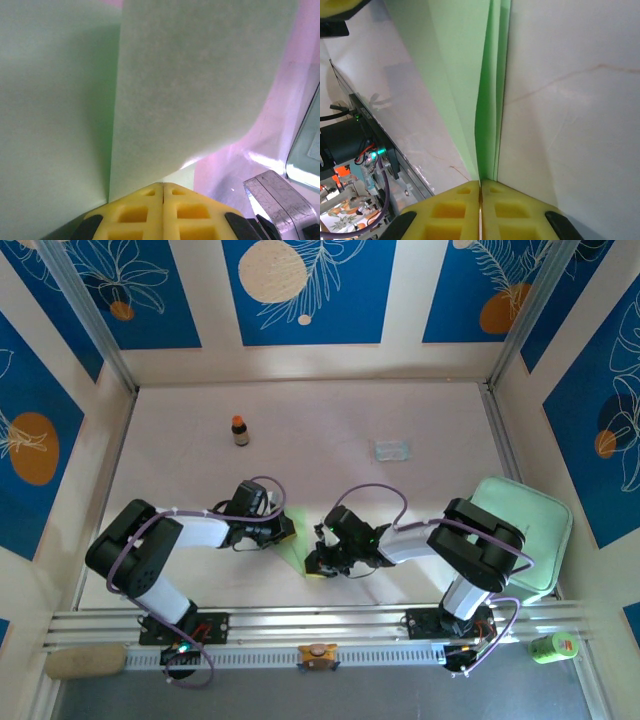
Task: Fold a paper plane with a square sheet of paper (pick it up from the middle)
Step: Fourth fold the wing at the center of the table.
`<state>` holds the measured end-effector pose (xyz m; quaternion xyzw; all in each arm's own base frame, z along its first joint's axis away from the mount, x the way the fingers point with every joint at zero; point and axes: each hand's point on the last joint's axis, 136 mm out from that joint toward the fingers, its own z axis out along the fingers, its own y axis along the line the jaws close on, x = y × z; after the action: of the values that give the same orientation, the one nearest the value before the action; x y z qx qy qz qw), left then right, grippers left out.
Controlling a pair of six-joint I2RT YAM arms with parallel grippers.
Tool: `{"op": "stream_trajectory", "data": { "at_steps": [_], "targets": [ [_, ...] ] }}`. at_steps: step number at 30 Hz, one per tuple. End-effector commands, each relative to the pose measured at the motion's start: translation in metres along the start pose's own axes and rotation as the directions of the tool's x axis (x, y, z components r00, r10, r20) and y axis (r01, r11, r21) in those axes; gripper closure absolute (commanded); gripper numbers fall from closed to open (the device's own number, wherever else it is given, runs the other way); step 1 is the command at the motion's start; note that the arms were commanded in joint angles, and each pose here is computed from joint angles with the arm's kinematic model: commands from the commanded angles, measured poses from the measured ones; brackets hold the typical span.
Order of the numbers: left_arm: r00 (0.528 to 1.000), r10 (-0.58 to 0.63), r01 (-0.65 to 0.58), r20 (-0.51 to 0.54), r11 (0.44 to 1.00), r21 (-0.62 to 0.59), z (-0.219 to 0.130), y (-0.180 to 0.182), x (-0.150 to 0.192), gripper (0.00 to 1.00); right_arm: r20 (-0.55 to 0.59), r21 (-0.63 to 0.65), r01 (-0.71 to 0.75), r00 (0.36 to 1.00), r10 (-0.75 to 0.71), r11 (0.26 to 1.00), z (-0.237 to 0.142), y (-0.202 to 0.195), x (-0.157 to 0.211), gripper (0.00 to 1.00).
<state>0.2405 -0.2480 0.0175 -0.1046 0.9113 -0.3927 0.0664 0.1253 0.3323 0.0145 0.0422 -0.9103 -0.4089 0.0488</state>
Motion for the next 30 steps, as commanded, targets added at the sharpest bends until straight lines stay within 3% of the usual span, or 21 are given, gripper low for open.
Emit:
{"op": "stream_trajectory", "data": {
  "at_steps": [1,30],
  "targets": [
    [1.0,-0.029,0.03,0.008,0.998,-0.063,-0.001,0.018,0.004,0.99,-0.128,0.081,-0.058,0.989,0.068,0.995,-0.001,-0.026,0.039,0.91],
    [0.999,-0.032,0.034,0.034,0.997,-0.062,-0.004,0.02,0.003,0.99,-0.121,0.139,-0.022,0.992,0.039,0.99,-0.017,-0.02,0.043,0.91]
  ]
}}
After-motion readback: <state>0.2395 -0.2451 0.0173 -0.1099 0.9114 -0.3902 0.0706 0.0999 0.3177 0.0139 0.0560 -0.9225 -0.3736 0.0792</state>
